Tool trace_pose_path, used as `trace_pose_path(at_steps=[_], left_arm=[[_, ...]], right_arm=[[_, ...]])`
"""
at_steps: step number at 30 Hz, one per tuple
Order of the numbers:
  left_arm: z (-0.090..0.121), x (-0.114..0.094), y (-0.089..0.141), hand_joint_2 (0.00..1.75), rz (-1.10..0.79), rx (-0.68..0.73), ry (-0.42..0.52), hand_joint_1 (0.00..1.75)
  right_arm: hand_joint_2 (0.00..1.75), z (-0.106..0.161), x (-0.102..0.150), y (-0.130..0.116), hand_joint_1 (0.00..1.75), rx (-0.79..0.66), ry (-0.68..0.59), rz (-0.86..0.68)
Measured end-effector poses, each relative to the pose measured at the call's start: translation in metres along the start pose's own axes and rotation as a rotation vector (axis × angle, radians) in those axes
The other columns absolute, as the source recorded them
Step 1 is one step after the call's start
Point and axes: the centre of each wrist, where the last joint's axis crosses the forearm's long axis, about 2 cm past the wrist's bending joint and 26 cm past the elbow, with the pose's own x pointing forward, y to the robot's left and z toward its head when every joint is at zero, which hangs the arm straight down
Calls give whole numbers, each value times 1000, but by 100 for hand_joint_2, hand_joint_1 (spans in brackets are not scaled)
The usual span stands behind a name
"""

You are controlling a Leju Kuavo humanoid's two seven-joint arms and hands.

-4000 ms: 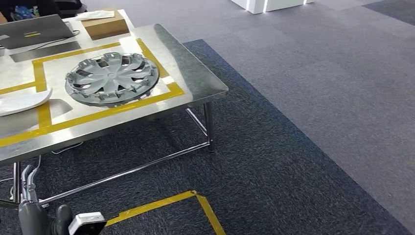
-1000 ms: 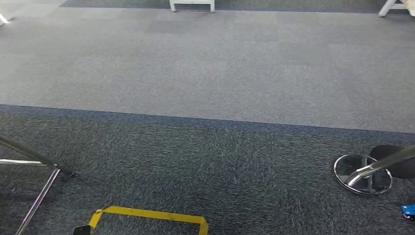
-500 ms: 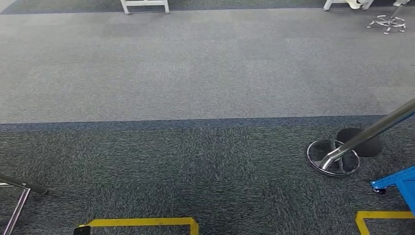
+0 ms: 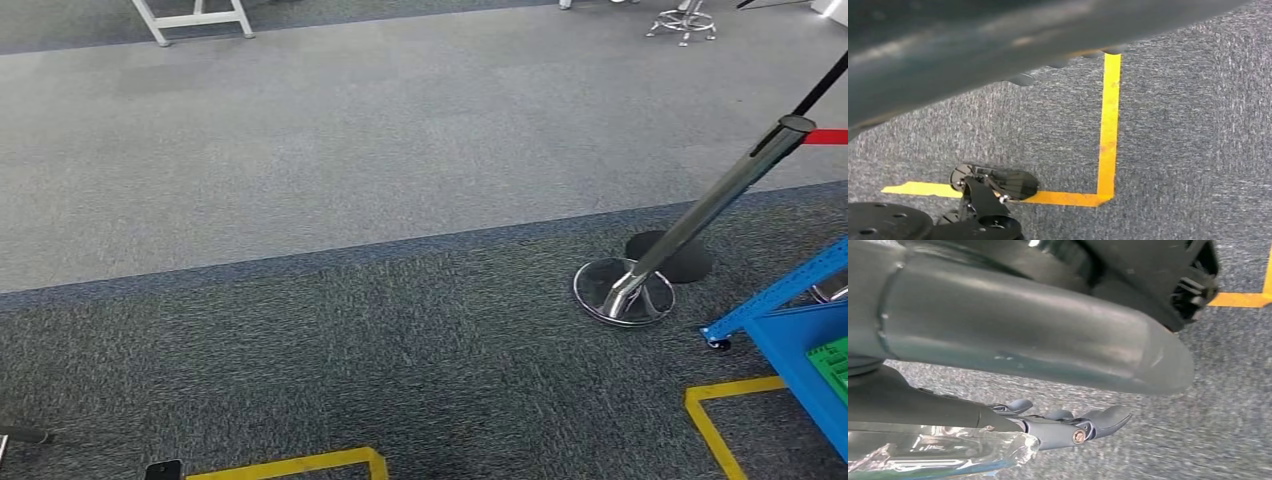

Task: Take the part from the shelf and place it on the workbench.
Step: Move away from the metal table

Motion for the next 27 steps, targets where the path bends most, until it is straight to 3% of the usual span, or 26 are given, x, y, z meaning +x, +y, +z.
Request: trace_pose_path(at_steps=[27], left_arm=[[0, -1, 2, 0, 9, -12, -2, 0]], right_arm=[[0, 0, 1, -1, 0, 1, -1, -6]])
